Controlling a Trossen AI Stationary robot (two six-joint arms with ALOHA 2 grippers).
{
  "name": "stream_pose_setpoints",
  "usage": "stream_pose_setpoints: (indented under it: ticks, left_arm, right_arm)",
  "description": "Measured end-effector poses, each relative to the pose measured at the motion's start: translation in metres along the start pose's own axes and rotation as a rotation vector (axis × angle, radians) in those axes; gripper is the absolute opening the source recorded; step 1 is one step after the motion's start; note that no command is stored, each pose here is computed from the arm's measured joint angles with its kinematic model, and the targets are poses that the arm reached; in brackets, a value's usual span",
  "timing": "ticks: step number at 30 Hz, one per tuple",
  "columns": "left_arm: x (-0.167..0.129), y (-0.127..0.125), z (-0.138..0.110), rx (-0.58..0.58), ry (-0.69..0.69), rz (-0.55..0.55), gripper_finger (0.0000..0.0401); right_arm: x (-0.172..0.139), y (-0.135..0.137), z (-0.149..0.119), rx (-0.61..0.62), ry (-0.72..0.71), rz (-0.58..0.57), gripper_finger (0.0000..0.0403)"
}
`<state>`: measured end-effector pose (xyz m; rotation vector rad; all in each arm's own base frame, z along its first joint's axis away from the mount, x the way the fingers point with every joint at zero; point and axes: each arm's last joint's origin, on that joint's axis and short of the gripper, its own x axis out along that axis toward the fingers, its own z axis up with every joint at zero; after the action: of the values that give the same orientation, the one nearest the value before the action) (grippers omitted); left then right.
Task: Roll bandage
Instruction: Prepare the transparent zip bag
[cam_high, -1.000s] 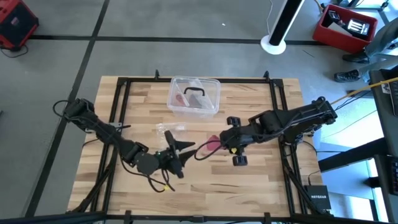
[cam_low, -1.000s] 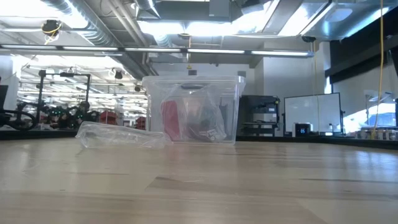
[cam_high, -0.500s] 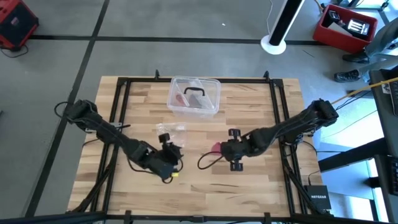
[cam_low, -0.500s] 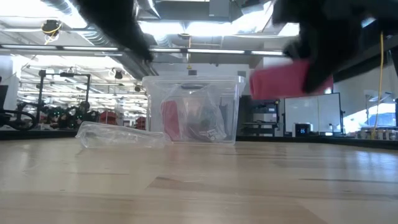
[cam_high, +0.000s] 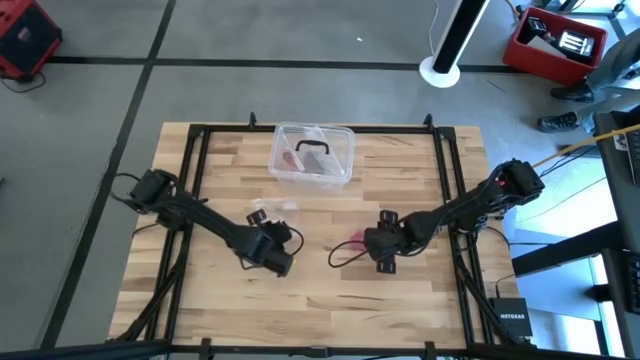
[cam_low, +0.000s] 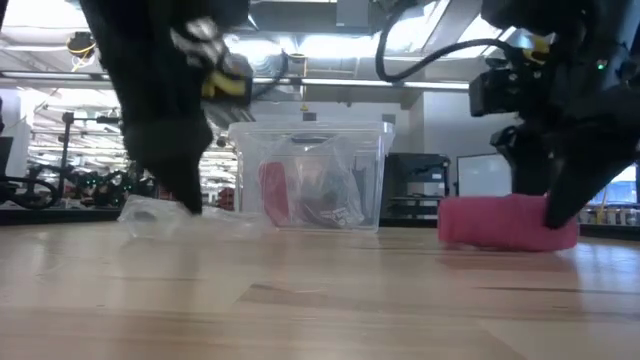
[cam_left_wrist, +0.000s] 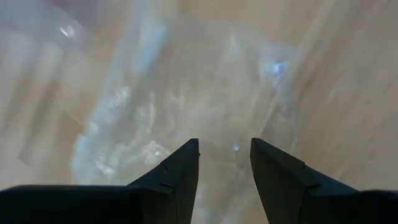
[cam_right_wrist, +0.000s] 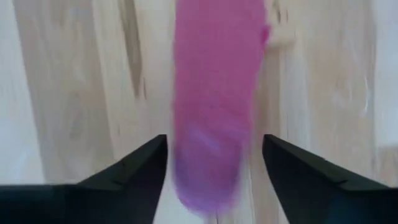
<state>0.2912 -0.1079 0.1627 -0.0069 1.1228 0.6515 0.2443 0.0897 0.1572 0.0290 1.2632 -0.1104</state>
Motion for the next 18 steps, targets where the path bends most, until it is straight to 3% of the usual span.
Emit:
stream_pose_setpoints:
  ticks: [4, 7, 13, 18]
  left_arm:
    - [0.018, -0.010, -0.004, -0.008, 0.058, -0.001, 0.0136]
    - [0.020, -0.023, -0.002, -0.004, 0.034, -0.103, 0.0136]
    - [0.005, -0.055, 0.001, -0.011, -0.094, -0.362, 0.0136]
    - [-0.006, -0.066, -0.002, 0.034, -0.158, -0.427, 0.0136]
  right_arm:
    - [-0.010, 0.001, 0.005, -0.003, 0.042, -0.003, 0.0294]
    - [-0.016, 0.005, 0.017, -0.001, -0.040, 0.014, 0.0302]
    - [-0.024, 0.017, 0.055, 0.021, -0.464, 0.042, 0.0303]
    - [-0.015, 0.026, 0.080, 0.000, -0.701, 0.047, 0.0303]
